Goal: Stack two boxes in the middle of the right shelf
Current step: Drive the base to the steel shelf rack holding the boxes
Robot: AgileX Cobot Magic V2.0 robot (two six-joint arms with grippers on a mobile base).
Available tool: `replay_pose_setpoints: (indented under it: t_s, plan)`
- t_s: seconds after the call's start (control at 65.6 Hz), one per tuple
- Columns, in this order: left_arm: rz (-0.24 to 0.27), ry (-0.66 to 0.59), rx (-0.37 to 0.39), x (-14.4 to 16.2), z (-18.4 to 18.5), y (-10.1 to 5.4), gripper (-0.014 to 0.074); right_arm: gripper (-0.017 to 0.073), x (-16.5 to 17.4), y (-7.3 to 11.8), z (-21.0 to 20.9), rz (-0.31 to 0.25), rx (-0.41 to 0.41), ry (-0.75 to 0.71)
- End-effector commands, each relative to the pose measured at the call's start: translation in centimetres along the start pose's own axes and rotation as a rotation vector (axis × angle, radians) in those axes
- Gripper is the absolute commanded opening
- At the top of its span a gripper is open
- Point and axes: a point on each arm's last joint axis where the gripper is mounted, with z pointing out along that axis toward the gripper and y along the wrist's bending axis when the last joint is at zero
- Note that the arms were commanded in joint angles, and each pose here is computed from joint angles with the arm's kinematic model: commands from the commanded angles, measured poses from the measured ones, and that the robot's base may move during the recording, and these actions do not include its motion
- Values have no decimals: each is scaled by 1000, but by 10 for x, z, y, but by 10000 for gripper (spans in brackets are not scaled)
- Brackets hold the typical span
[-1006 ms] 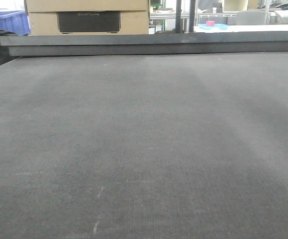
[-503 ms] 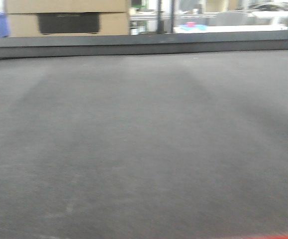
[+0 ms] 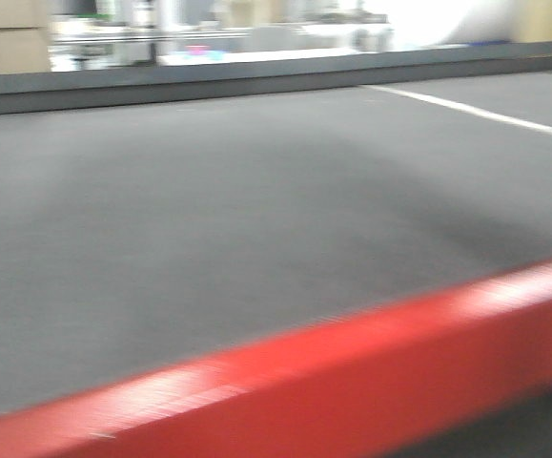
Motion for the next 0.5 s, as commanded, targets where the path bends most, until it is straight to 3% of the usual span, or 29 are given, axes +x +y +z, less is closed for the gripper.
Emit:
replay_pose_setpoints:
  t_s: [0.0, 0.488]
  plan:
    - [2, -68, -14, -6, -10, 3, -111, -153, -8, -3, -10, -24, 36, -83]
    - [2, -68, -14, -6, -10, 3, -111, -153, -8, -3, -10, -24, 36, -83]
